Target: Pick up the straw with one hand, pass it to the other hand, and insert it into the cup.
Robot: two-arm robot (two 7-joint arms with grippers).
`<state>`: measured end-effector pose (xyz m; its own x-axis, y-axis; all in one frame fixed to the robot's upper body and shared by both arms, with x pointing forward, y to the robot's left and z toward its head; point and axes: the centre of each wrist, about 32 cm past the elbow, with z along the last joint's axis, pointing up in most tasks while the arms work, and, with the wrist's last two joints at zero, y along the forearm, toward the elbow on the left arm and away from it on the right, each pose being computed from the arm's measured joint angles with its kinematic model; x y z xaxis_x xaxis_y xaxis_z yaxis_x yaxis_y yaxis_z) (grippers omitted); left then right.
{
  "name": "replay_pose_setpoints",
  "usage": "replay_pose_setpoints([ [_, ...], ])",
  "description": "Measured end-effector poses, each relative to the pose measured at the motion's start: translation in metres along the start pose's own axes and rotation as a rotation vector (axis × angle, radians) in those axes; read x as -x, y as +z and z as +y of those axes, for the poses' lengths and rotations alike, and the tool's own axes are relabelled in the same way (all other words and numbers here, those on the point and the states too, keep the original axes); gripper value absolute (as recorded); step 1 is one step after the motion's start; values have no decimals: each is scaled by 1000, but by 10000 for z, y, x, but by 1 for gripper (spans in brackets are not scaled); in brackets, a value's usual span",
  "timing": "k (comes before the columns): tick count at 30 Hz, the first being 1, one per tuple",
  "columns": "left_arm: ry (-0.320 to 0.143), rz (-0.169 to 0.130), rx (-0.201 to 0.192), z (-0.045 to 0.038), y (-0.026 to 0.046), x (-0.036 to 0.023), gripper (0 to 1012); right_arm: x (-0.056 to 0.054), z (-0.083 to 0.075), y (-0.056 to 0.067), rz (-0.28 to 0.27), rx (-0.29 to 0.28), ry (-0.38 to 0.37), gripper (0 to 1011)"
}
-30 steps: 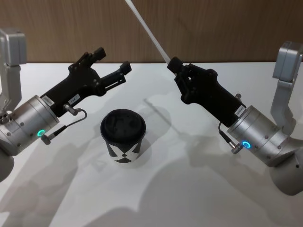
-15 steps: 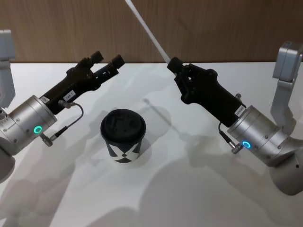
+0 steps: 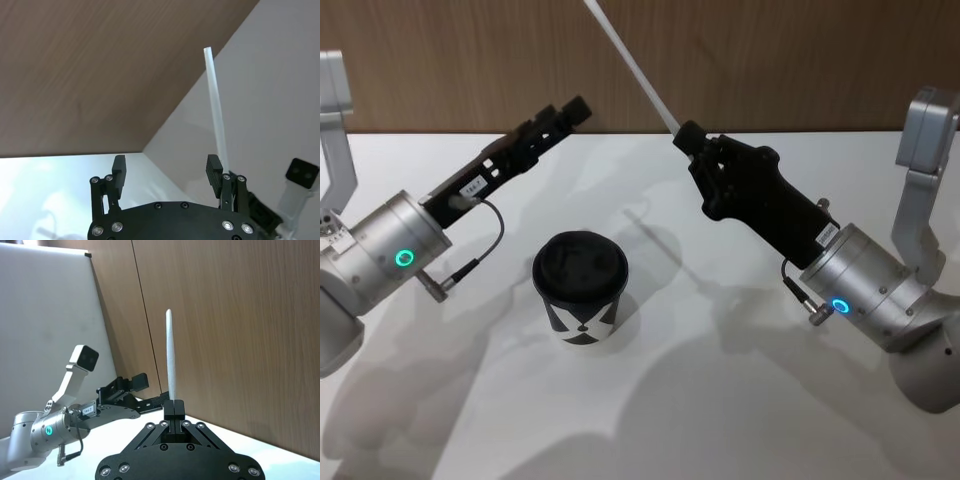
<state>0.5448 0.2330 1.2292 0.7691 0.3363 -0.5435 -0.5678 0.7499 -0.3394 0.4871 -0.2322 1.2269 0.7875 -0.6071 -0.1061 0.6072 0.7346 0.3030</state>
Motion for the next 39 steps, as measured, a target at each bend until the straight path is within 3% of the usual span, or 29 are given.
replay_pose_setpoints([
  [8, -57, 83, -7, -124, 4, 18, 1003, 0, 0, 0, 0, 0, 0, 1],
  [16, -99, 130, -10, -232, 5, 35, 1003, 0, 0, 0, 0, 0, 0, 1],
  [26, -130, 161, -6, -343, 3, 56, 1003, 0, 0, 0, 0, 0, 0, 1],
  [39, -158, 169, -4, -452, 3, 90, 1003, 0, 0, 0, 0, 0, 0, 1],
])
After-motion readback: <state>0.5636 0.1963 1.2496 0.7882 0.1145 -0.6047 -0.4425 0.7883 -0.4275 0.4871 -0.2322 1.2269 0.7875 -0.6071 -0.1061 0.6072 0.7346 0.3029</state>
